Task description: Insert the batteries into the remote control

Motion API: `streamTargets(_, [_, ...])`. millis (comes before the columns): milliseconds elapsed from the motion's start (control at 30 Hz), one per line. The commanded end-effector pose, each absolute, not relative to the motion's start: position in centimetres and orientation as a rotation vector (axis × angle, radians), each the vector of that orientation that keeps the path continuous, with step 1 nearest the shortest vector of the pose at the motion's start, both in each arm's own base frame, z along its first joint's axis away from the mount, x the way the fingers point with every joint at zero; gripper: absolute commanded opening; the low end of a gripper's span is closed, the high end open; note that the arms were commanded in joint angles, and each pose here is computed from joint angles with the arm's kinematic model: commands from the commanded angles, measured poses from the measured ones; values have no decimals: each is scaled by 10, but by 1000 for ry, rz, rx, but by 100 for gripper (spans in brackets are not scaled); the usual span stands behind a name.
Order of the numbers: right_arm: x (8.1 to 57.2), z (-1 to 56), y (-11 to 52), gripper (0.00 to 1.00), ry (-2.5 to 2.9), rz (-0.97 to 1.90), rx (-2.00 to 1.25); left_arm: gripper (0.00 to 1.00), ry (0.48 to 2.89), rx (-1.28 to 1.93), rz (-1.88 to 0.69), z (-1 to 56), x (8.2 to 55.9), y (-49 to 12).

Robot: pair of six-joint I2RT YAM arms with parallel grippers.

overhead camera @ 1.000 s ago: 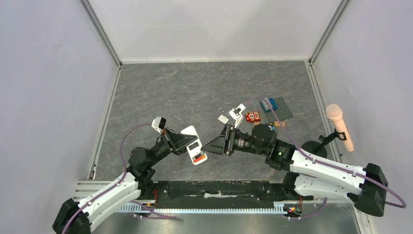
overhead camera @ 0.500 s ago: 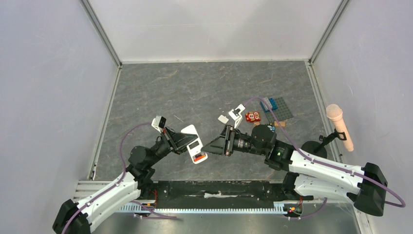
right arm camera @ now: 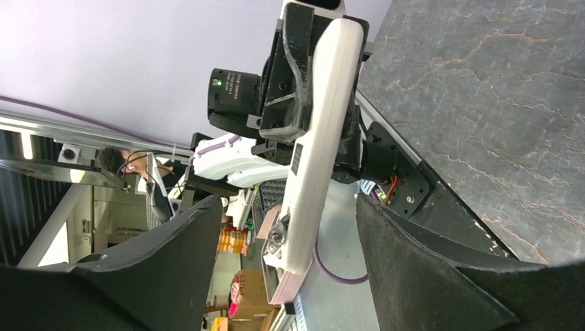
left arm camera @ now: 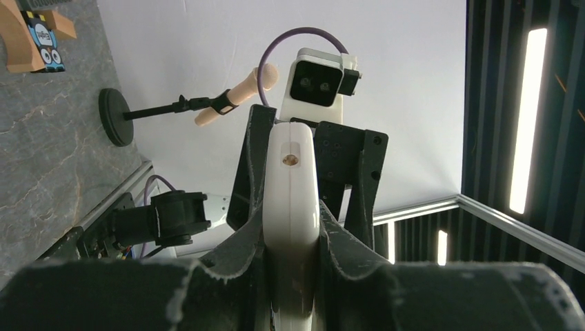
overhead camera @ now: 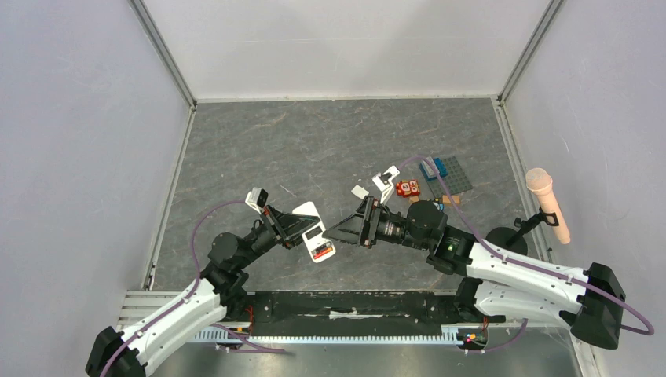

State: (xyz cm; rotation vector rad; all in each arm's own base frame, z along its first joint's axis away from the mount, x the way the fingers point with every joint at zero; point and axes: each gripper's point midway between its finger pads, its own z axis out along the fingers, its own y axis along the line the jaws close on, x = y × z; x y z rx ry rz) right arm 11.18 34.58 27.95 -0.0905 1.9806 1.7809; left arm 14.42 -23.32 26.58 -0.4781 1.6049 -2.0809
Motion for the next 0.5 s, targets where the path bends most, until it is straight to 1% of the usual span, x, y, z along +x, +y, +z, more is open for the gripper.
streamTargets(0, [116,299,340,74,1894,1824,-44,2,1543,-488,-2134,292,144,-231])
streamTargets(133, [113,299,341,70,1896,1831,-75,2,1541,-512,-2144,291,145,-230])
streamTargets(367, [107,287,344,56,1936,1861,-86,2,1518,-538,-2156,294,146,-227])
streamTargets(467, [106,286,345,53,1937,1865,-94,2,1519,-542,-2156,293,146,-227])
